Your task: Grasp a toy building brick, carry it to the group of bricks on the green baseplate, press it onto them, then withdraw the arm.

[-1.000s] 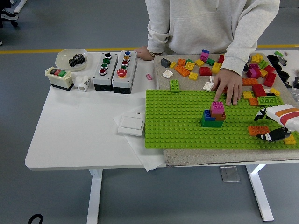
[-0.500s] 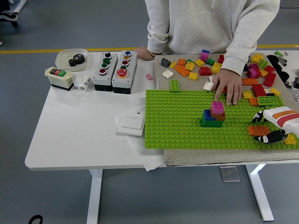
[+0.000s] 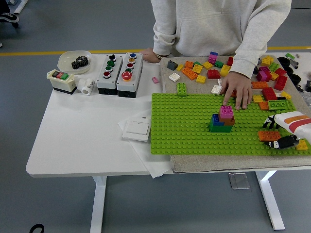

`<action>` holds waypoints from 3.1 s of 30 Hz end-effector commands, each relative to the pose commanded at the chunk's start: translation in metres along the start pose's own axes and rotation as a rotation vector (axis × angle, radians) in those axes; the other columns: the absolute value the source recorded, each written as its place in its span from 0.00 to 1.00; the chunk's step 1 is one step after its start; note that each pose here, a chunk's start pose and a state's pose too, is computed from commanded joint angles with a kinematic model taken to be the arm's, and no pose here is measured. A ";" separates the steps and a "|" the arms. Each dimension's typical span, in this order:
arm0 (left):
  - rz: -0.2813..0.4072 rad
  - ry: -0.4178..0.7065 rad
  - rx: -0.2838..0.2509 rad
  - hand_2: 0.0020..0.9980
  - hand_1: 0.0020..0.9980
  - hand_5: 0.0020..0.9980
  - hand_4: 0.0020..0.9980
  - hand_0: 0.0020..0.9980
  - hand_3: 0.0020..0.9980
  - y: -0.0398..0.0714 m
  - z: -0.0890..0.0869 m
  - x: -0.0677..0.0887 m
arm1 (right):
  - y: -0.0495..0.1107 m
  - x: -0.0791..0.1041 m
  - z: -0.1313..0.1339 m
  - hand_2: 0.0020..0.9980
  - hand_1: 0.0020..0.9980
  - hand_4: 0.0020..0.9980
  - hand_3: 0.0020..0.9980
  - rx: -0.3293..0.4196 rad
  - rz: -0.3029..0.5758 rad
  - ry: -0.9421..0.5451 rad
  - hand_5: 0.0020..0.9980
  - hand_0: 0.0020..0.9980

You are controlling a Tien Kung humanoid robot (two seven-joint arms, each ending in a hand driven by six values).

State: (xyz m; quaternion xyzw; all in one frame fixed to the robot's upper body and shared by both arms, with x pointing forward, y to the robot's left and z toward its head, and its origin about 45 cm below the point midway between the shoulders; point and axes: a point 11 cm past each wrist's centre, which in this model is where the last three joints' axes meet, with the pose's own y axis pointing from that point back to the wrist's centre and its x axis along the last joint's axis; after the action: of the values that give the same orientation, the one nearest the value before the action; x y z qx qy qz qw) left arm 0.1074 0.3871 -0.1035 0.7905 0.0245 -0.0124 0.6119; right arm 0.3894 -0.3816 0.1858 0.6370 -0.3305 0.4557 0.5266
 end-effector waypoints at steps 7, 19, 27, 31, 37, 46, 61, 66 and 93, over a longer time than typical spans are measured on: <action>0.000 -0.006 -0.002 0.83 0.84 0.62 0.72 0.84 0.64 0.000 0.001 0.000 | 0.000 -0.003 0.001 0.56 0.52 0.78 0.59 -0.003 0.000 -0.007 0.33 0.45; 0.000 -0.012 -0.007 0.83 0.84 0.62 0.72 0.84 0.64 0.000 0.002 0.000 | 0.000 -0.005 0.002 0.55 0.50 0.76 0.56 0.000 0.006 -0.009 0.34 0.43; 0.002 -0.013 -0.007 0.83 0.84 0.62 0.72 0.84 0.64 0.000 0.002 0.001 | -0.001 -0.004 0.002 0.52 0.47 0.73 0.54 -0.002 0.013 -0.004 0.35 0.39; 0.004 -0.013 -0.007 0.83 0.84 0.62 0.72 0.84 0.64 0.000 0.002 0.001 | -0.001 -0.004 0.003 0.51 0.45 0.72 0.53 -0.002 0.016 -0.003 0.36 0.37; 0.006 -0.014 -0.005 0.83 0.84 0.62 0.72 0.84 0.64 0.000 0.002 0.002 | -0.001 -0.003 0.004 0.50 0.44 0.72 0.53 -0.003 0.022 -0.005 0.36 0.35; 0.008 -0.015 -0.002 0.83 0.84 0.62 0.72 0.84 0.64 0.000 0.001 0.002 | 0.000 -0.004 0.004 0.50 0.43 0.70 0.52 -0.003 0.023 -0.013 0.36 0.34; 0.004 -0.014 -0.003 0.83 0.84 0.62 0.72 0.84 0.64 0.000 0.002 0.000 | 0.001 0.000 0.003 0.50 0.43 0.68 0.52 0.011 0.039 -0.010 0.38 0.32; 0.000 -0.012 -0.003 0.83 0.84 0.62 0.72 0.84 0.64 0.000 0.001 -0.001 | 0.002 0.002 0.001 0.50 0.43 0.68 0.52 0.021 0.048 -0.004 0.38 0.32; 0.000 -0.003 0.000 0.83 0.84 0.62 0.72 0.84 0.64 0.000 -0.001 -0.001 | 0.016 0.073 -0.043 0.50 0.43 0.66 0.52 0.197 0.252 0.165 0.36 0.33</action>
State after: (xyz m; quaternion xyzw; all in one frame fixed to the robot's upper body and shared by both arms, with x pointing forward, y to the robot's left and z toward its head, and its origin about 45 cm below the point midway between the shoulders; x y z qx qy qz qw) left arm 0.1062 0.3886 -0.1034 0.7903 0.0238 -0.0136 0.6121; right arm 0.3918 -0.3391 0.2602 0.5994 -0.3172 0.5989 0.4259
